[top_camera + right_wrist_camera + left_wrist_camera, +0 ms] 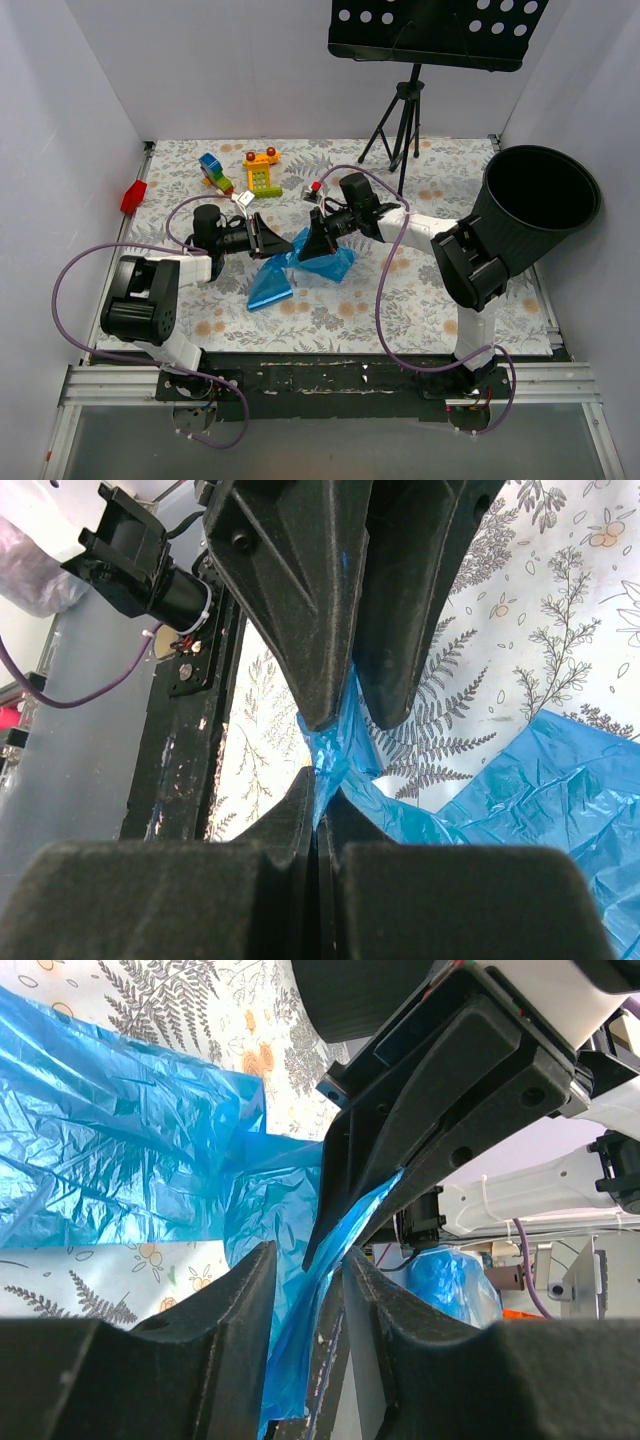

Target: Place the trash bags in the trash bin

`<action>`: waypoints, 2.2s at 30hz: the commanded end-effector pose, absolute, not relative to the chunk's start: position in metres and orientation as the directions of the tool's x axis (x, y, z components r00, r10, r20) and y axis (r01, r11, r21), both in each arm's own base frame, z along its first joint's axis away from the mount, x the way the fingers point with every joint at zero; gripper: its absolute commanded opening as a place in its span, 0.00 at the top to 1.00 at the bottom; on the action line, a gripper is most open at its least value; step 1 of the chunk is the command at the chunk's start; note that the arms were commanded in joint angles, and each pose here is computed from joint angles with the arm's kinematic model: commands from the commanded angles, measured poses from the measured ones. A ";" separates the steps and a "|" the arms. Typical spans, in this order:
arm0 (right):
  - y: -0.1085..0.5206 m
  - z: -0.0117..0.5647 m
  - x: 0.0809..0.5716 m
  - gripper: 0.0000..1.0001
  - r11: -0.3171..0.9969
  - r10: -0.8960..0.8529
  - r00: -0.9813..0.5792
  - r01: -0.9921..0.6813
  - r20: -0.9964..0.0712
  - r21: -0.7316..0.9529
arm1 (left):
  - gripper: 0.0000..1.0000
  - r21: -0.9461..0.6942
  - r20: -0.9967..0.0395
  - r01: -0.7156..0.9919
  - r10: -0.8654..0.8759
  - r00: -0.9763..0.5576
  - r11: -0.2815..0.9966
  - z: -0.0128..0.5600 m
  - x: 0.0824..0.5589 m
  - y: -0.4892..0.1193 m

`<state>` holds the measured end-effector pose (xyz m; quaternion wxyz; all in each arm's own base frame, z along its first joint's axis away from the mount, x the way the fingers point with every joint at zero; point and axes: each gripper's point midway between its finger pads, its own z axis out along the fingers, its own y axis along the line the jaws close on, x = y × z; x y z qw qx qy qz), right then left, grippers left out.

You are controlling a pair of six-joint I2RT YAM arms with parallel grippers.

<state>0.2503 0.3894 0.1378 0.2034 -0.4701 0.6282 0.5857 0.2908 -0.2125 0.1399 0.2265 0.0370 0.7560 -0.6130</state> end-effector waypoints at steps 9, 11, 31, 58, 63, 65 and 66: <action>0.400 0.145 0.264 0.99 -0.099 -0.329 -0.525 -0.807 -0.785 0.582 | 0.73 -0.882 -0.459 0.434 -0.128 -0.879 0.183 0.149 0.283 -0.222; 0.400 0.146 0.264 0.99 -0.100 -0.330 -0.528 -0.805 -0.783 0.585 | 0.71 -0.879 -0.465 0.442 -0.108 -0.879 0.179 0.148 0.282 -0.225; 0.389 0.150 0.258 0.99 -0.175 -0.346 -0.512 -0.788 -0.786 0.590 | 0.98 -0.904 -0.414 0.389 -0.141 -0.899 0.175 0.151 0.288 -0.226; 0.395 0.163 0.273 0.47 -0.153 -0.250 -0.642 -0.713 -0.724 0.685 | 1.00 -0.920 -0.379 0.351 -0.165 -0.911 0.175 0.148 0.295 -0.227; 0.395 0.162 0.271 0.51 -0.153 -0.254 -0.644 -0.710 -0.721 0.688 | 1.00 -0.920 -0.380 0.352 -0.168 -0.910 0.175 0.149 0.296 -0.227; 0.395 0.162 0.271 0.54 -0.157 -0.255 -0.641 -0.712 -0.724 0.685 | 1.00 -0.920 -0.377 0.349 -0.171 -0.910 0.177 0.148 0.296 -0.226; 0.395 0.161 0.271 0.59 -0.156 -0.257 -0.643 -0.709 -0.721 0.688 | 1.00 -0.920 -0.377 0.349 -0.171 -0.910 0.177 0.148 0.296 -0.226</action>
